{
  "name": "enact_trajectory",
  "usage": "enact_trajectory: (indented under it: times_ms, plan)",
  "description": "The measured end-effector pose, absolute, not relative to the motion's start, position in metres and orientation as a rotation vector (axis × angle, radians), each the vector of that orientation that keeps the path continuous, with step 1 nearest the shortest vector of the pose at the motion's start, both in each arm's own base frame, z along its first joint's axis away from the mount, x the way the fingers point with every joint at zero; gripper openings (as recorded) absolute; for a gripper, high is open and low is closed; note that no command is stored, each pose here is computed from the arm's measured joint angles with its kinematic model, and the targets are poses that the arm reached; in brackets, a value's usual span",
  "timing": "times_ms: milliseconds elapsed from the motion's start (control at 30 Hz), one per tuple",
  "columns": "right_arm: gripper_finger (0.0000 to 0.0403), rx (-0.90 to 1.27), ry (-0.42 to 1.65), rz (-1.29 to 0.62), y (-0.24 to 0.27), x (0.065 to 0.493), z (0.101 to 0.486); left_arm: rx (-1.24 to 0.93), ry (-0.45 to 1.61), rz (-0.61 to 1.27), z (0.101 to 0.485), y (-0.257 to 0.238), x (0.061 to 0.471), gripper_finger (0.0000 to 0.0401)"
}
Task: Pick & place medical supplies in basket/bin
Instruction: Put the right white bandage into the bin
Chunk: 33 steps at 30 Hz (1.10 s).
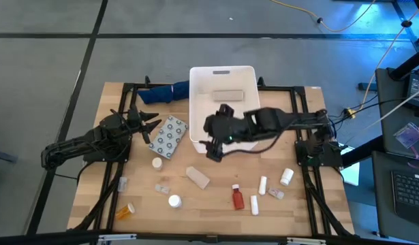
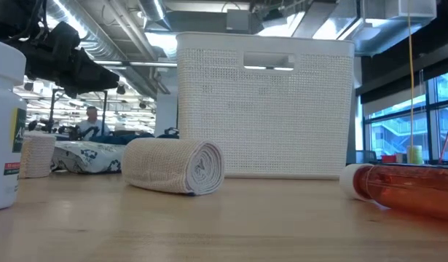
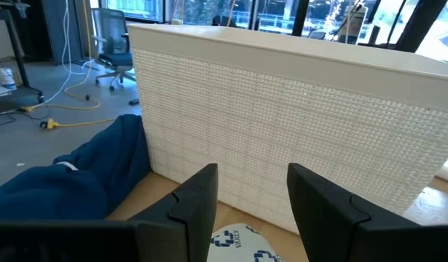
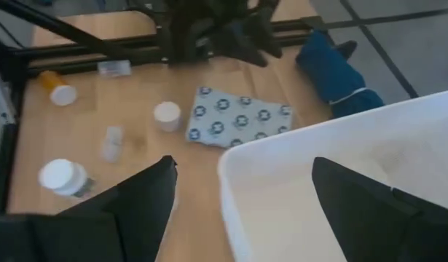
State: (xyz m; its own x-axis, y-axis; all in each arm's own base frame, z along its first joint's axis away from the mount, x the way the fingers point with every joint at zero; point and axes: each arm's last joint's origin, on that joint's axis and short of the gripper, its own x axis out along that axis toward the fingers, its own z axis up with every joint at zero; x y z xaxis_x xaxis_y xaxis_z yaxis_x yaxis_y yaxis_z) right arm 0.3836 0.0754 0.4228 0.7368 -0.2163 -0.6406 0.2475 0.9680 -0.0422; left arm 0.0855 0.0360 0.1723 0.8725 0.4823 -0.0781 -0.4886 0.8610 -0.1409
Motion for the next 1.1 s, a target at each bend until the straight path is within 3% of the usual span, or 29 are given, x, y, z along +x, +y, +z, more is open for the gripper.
enact_trajectory:
  times_ms: [467,767,1100]
  plan:
    - [0.0319,0.145,0.628,-0.339,0.144,0.384,0.404,-0.157,0.042,0.510,0.172,0.036,0.085,0.0159]
    - [0.0315,0.202,0.789,-0.436,0.178,0.429,0.312,-0.138,0.047,0.511,0.172,0.036,0.085,0.0159]
    - [0.0267,0.151,0.944,-0.464,0.200,0.455,0.224,-0.139,0.048,0.511,0.172,0.036,0.085,0.0159]
